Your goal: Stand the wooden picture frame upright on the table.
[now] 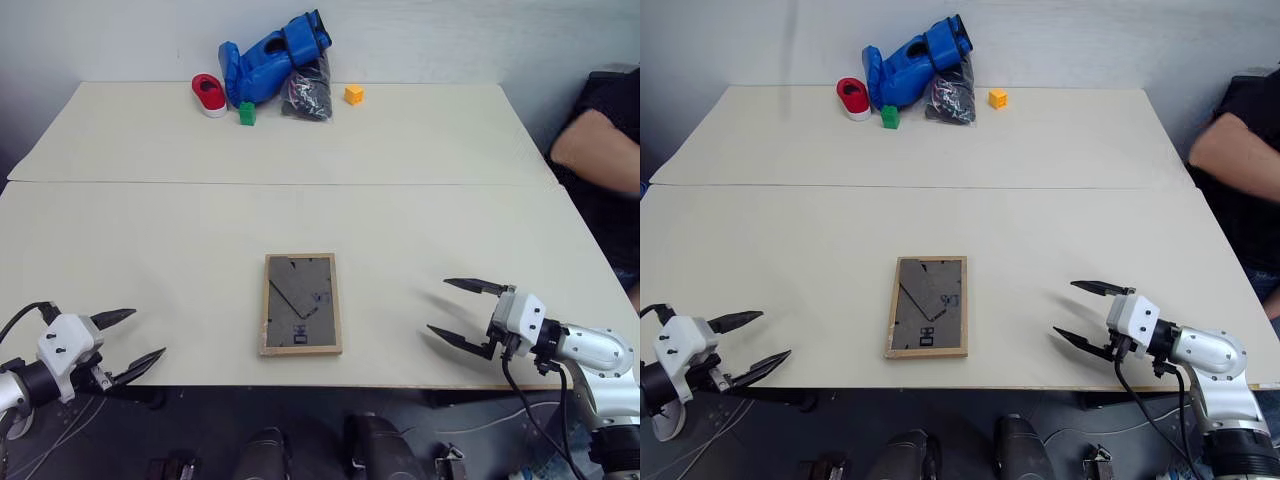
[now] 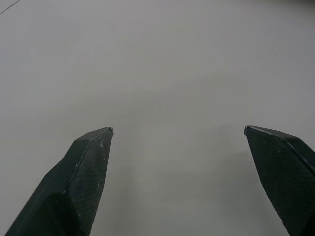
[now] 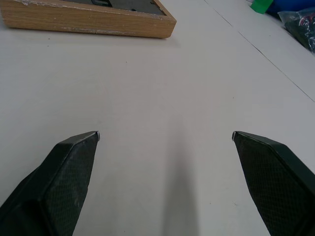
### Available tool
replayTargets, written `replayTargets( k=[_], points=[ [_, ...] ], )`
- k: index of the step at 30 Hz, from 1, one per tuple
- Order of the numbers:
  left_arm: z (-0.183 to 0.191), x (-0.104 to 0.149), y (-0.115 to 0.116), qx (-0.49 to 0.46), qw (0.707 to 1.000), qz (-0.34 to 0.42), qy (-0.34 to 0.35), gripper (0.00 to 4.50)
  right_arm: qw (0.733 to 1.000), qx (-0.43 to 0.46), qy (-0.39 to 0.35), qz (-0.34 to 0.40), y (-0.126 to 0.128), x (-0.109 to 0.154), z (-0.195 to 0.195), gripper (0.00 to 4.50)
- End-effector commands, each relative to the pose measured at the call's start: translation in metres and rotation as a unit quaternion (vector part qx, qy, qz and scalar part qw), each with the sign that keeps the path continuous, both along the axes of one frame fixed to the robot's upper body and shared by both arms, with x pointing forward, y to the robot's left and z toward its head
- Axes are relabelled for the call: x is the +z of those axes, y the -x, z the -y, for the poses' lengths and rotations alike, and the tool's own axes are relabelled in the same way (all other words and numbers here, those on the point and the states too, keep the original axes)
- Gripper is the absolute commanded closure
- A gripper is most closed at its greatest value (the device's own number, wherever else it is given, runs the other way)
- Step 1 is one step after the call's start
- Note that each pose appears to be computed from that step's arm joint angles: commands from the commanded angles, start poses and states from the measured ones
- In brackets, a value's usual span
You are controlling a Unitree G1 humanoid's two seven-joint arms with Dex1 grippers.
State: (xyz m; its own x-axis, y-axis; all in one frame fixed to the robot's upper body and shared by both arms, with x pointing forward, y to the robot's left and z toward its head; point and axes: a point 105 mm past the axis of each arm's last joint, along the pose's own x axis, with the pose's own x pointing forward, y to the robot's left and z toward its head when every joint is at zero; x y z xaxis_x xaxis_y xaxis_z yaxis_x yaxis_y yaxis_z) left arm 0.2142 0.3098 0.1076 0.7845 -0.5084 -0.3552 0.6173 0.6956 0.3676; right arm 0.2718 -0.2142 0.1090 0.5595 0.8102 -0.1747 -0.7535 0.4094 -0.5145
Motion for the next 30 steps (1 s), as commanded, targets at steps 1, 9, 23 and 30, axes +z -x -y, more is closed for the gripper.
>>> replayTargets(
  k=[1, 9, 23, 30],
  points=[
    [-0.005, 0.013, 0.0, 0.003, 1.0, 0.026, -0.013, 0.0, 1.0, 0.004, 0.003, 0.015, 0.002, 0.006, 0.002, 0.05],
    [0.008, 0.012, 0.004, -0.018, 0.999, -0.036, 0.028, 0.0, 0.999, 0.035, -0.015, 0.01, 0.006, 0.013, -0.014, 0.05],
    [0.113, -0.02, -0.06, -0.017, 0.998, -0.044, 0.046, 3.76, 0.998, 0.058, 0.024, -0.013, -0.015, -0.01, -0.107, 4.49],
    [0.159, -0.025, -0.072, -0.053, 0.995, -0.056, 0.06, 4.4, 0.997, 0.069, 0.017, -0.014, -0.017, -0.007, -0.129, 4.5]
  ],
)
